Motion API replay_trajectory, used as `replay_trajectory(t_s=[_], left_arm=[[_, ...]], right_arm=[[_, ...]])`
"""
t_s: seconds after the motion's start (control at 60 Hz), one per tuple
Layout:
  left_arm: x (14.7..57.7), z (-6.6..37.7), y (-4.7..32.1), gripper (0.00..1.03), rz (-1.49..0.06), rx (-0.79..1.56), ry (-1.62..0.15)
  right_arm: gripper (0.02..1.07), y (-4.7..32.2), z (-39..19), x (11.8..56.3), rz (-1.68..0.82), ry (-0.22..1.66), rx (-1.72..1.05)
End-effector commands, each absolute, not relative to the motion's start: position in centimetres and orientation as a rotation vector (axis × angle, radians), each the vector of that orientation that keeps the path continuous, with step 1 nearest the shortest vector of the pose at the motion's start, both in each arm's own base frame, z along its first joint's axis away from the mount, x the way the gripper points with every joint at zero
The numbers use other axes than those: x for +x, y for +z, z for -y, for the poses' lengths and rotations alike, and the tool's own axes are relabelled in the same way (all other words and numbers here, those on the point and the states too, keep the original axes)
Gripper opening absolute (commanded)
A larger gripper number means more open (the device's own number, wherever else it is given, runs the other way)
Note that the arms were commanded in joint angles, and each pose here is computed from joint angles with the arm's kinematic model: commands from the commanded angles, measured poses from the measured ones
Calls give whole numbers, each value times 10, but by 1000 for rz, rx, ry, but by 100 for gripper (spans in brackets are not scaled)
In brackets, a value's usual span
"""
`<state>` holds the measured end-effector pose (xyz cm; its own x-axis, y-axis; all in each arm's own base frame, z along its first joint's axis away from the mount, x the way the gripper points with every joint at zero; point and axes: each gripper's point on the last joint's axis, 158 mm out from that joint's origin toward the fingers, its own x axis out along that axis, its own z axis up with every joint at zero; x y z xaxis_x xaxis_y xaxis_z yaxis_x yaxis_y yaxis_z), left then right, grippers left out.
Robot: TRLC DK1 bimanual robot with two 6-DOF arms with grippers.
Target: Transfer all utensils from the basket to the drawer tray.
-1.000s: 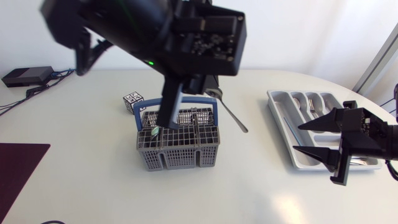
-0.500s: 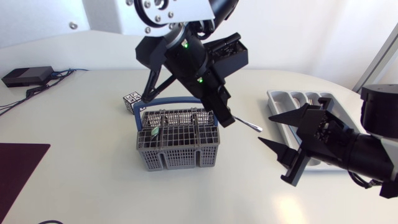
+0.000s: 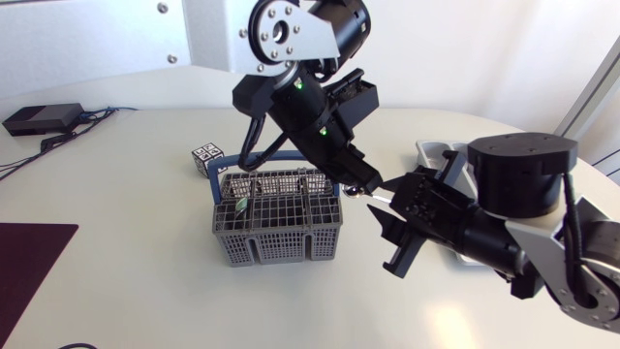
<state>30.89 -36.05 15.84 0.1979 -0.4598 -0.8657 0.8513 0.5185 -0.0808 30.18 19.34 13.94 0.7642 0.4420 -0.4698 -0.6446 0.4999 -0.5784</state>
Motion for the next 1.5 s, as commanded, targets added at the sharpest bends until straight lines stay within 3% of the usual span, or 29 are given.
replay_trajectory(t_s=[0.0, 0.183, 0.283, 0.383, 0.5, 0.633, 0.833, 1.183, 1.483], left_arm=[[313, 363, 161, 3, -1027, 419, -954], [316, 360, 161, 3, -1045, 403, -941], [314, 359, 161, 4, -1065, 380, -950], [313, 357, 160, 8, -1078, 372, -949], [318, 355, 171, 34, -1052, 357, -942], [331, 353, 208, 99, -929, 321, -940], [373, 313, 272, 99, -657, 261, -816], [394, 218, 238, 99, -499, 368, -552], [373, 179, 199, 99, -452, 459, -526]], right_arm=[[42, 145, -203, 310, -254, 652, -833], [14, 139, -208, 315, -250, 636, -892], [8, 133, -209, 314, -268, 644, -904], [8, 130, -209, 313, -274, 648, -907], [8, 127, -209, 311, -278, 654, -911], [8, 118, -207, 303, -295, 678, -913], [8, 106, -188, 290, -364, 759, -866], [8, 96, -93, 285, -490, 873, -766], [8, 54, 19, 292, -653, 930, -768]])
